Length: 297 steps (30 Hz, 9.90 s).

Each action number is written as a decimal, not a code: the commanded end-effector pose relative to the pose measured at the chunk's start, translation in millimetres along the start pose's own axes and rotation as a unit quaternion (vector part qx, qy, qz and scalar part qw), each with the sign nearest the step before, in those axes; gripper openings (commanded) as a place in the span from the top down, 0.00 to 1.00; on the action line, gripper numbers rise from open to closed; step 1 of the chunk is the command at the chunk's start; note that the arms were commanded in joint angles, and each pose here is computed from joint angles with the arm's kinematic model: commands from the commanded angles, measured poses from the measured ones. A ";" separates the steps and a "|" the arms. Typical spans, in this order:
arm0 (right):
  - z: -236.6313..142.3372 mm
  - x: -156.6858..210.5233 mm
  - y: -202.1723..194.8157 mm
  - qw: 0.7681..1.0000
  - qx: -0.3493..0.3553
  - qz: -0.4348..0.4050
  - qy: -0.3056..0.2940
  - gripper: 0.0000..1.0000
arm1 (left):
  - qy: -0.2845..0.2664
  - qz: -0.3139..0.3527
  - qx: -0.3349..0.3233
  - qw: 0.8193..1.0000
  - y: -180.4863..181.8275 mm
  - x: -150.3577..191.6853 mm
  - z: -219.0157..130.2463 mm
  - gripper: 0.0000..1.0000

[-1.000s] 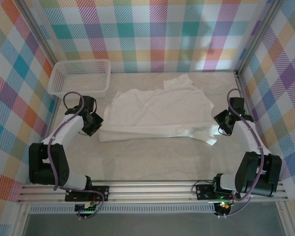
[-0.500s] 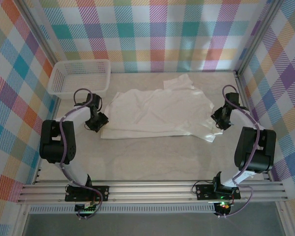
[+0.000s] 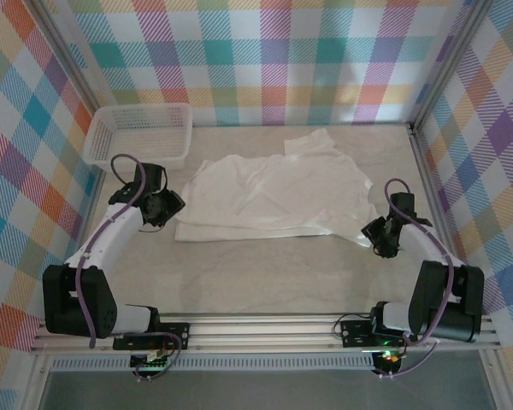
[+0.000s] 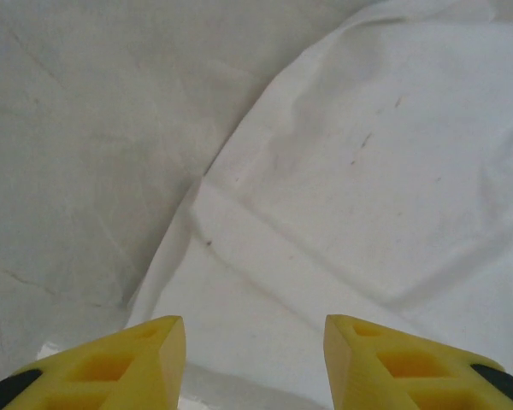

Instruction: Fold the inside-out t-shirt

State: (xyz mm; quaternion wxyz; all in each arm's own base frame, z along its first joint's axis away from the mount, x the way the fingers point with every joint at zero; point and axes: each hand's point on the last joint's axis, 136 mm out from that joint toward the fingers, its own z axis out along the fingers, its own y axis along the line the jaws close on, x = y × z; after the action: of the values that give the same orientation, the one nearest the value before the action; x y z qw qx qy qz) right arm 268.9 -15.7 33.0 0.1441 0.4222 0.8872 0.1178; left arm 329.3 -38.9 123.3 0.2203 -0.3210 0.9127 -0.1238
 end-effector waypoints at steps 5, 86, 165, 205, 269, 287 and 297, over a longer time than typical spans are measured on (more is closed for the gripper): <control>0.6 -10.3 32.1 0.999 -0.043 -0.027 0.014 0.91 | 0.037 0.005 -0.026 0.999 14.7 23.2 11.6 0.54; 90.2 -57.5 188.0 0.884 0.042 -0.464 0.042 0.47 | -0.036 0.150 -0.048 0.987 -33.3 -32.0 22.7 0.32; 29.4 -67.6 154.9 0.952 -0.085 -0.287 0.061 1.00 | 0.061 0.014 -0.068 0.996 20.6 -54.5 67.8 1.00; -20.9 -63.1 150.1 0.964 -0.093 -0.249 -0.002 0.44 | -0.008 0.000 -0.033 0.999 38.0 -34.3 -2.5 0.49; 34.7 50.3 60.4 0.957 0.081 -0.262 0.097 1.00 | 0.127 0.115 -0.091 0.981 -39.3 94.8 70.4 1.00; -14.2 211.9 83.8 0.876 -0.049 -0.373 0.301 0.85 | 0.111 0.136 0.099 0.980 -264.3 36.1 187.4 1.00; -72.6 249.8 163.1 0.838 -0.188 -0.458 0.229 0.75 | 0.053 0.163 0.161 0.972 -299.4 7.1 104.2 0.96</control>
State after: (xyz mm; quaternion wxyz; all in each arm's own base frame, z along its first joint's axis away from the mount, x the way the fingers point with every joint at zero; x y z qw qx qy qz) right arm 193.4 266.9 69.2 -0.0271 -0.1003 0.9624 0.2511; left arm 537.3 -320.0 86.8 0.2003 -0.1116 0.9387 -0.2575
